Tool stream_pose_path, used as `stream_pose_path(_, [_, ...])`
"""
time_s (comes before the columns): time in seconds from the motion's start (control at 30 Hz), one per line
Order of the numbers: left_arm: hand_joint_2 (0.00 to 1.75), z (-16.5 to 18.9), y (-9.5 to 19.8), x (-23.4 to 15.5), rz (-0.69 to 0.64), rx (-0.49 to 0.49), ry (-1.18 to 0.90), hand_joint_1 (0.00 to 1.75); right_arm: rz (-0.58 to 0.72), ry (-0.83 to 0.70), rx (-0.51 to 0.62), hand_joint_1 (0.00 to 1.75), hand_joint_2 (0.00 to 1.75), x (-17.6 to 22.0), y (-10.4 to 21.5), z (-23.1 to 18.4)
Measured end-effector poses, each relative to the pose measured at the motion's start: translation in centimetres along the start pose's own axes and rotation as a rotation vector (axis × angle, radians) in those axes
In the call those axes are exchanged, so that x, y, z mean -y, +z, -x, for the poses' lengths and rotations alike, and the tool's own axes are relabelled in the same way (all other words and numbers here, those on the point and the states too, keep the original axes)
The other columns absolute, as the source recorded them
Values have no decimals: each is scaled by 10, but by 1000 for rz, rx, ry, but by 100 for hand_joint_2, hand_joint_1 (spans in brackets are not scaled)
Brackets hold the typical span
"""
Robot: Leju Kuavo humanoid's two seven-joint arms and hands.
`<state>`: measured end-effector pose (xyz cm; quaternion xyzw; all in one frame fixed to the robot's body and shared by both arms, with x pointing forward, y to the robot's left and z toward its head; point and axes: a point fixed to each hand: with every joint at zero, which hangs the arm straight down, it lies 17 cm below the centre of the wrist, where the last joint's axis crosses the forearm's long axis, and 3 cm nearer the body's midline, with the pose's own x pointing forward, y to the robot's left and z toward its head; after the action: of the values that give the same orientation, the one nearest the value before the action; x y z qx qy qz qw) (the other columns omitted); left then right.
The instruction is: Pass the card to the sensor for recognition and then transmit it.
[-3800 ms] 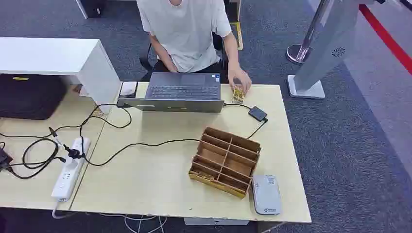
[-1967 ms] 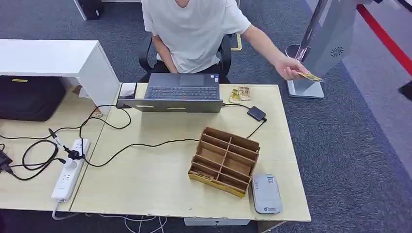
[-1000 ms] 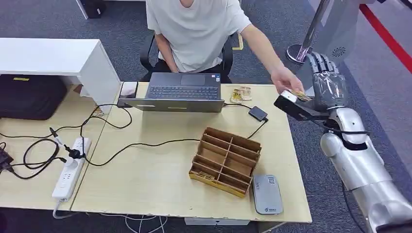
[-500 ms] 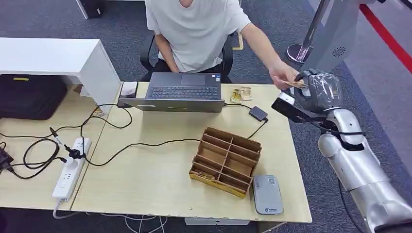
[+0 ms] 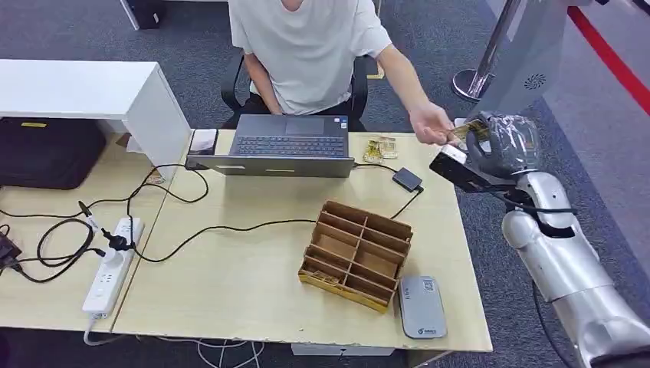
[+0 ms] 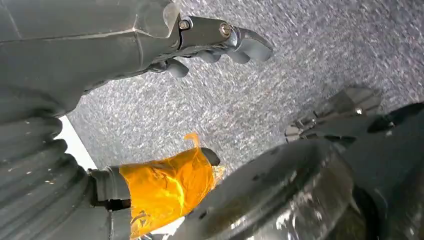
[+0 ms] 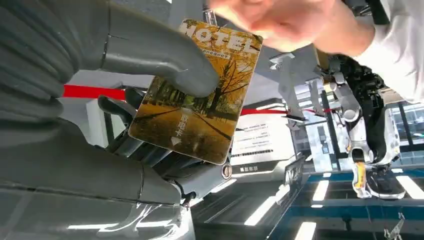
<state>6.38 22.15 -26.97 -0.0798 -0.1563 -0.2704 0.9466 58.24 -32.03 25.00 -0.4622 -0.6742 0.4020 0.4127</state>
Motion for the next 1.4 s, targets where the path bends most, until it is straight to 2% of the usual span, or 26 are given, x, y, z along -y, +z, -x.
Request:
stream_pose_path(0.2, [175, -1, -1, -3, -28, 1, 15, 0, 35, -26, 21, 175, 175, 3, 8, -3])
stream_pose_path(0.3, [175, 0, -1, -2, -34, -6, 32, 0, 55, -58, 31, 175, 175, 0, 36, 3])
stream_pose_path(0.47, [175, 9, 0, 1, -44, -25, 64, 0, 54, -100, 37, 175, 175, -14, 115, 15])
stream_pose_path(0.53, [175, 10, 0, 0, -46, -28, 67, 0, 52, -109, 29, 175, 175, -15, 135, 18])
stream_pose_path(0.63, [175, 10, 0, 0, -49, -30, 68, 0, 58, -108, 20, 175, 175, -9, 148, 22])
stream_pose_path(0.93, [175, 9, -1, -1, -51, -29, 72, 0, 72, -105, 13, 175, 175, 0, 159, 25])
stream_pose_path(1.17, [175, 10, -1, 0, -65, -37, 111, 0, 29, -134, 20, 175, 175, -13, 224, 15])
stream_pose_path(1.4, [175, 10, -2, 1, -77, -45, 125, 0, -70, -201, -25, 175, 175, -47, 281, -1])
